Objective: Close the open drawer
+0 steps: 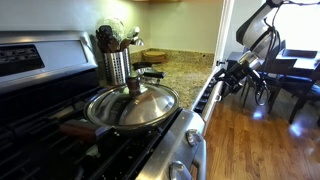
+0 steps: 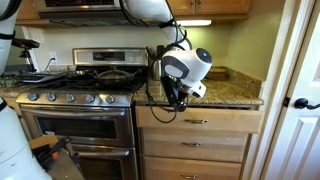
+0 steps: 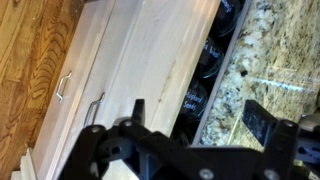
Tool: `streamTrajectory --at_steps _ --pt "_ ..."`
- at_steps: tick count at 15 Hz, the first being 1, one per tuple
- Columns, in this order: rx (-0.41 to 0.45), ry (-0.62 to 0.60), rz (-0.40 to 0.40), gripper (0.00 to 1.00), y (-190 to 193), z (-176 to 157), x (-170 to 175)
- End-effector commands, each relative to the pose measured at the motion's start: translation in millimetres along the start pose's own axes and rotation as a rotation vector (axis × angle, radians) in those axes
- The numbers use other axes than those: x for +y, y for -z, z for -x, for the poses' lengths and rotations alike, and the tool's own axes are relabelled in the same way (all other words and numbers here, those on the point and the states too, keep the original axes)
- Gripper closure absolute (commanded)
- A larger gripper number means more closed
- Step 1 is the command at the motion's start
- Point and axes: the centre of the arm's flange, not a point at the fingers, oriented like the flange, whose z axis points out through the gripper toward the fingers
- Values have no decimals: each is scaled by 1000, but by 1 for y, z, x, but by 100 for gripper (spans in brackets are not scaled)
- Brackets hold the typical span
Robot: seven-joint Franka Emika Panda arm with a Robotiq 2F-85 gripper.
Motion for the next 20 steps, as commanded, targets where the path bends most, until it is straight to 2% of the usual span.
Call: streamTrajectory --at_steps 1,3,8,12,20 --pt "14 0 -14 0 16 9 1" --pt "43 -29 -41 0 12 2 1" --pt "50 -92 -59 0 1 -8 5" --pt "21 -97 -67 0 -10 -17 11" --pt "-34 -60 -151 0 -29 -35 5"
